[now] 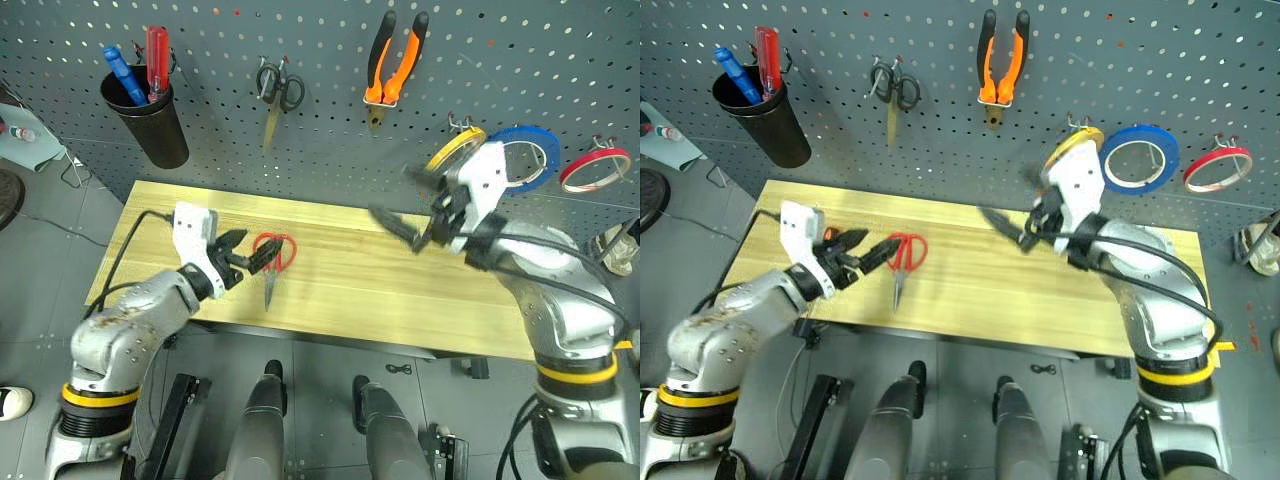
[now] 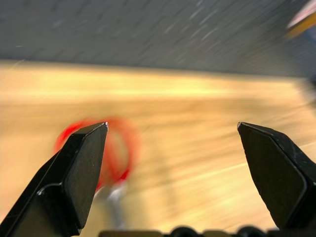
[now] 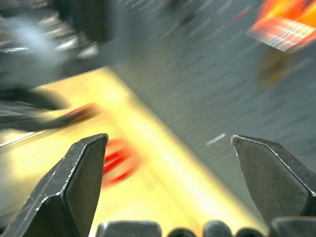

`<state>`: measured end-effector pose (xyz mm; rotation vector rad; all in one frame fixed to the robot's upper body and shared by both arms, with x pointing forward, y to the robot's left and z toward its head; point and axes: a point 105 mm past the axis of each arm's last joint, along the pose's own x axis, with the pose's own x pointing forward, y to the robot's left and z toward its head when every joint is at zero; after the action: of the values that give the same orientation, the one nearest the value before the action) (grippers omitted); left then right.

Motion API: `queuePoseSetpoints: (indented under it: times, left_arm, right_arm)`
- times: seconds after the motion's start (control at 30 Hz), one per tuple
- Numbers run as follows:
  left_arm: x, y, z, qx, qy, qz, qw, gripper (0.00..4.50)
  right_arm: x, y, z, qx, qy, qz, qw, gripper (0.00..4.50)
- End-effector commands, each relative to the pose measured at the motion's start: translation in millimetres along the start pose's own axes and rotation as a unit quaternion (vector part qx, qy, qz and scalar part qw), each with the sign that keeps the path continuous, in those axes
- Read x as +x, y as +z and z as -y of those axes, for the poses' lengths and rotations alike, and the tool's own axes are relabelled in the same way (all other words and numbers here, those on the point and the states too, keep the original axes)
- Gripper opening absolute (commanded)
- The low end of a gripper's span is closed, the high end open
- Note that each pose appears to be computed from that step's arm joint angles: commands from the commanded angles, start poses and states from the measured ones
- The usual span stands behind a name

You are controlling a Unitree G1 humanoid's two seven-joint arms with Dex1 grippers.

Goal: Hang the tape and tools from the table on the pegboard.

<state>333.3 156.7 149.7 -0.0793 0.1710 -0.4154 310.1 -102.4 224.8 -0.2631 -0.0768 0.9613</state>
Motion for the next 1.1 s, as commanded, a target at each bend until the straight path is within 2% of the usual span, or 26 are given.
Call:
queuePoseSetpoints:
  times: [0.03,0.23,0.47,0.6,0.7,0.93,0.97,1.1]
  left_arm:
    - [7,-27,3,0.039,0.079,-0.039,0.995,4.50]
    - [19,-64,1,0.045,0.135,-0.106,0.984,4.50]
    - [40,-81,-6,0.058,0.161,-0.138,0.975,4.50]
    - [50,-94,0,0.064,0.164,-0.163,0.971,4.50]
    - [51,-98,3,0.064,0.163,-0.173,0.969,3.63]
    - [47,-99,-7,0.057,0.187,-0.177,0.965,0.30]
    - [46,-99,-9,0.053,0.191,-0.177,0.964,0.10]
    - [45,-92,-13,0.060,0.191,-0.166,0.966,0.11]
  right_arm:
    - [-6,3,-25,0.026,0.094,0.000,0.995,4.46]
    - [-8,-2,-32,0.016,0.142,-0.023,0.989,4.46]
    - [-5,2,-30,0.000,0.151,-0.018,0.988,4.46]
    - [-5,0,-30,-0.001,0.150,-0.019,0.989,4.46]
    - [-3,1,-28,0.000,0.142,-0.016,0.990,4.50]
    - [-3,2,-24,0.003,0.123,-0.013,0.992,4.50]
    - [-3,1,-23,0.001,0.120,-0.014,0.993,4.50]
    - [-4,-3,-19,-0.002,0.106,-0.018,0.994,4.50]
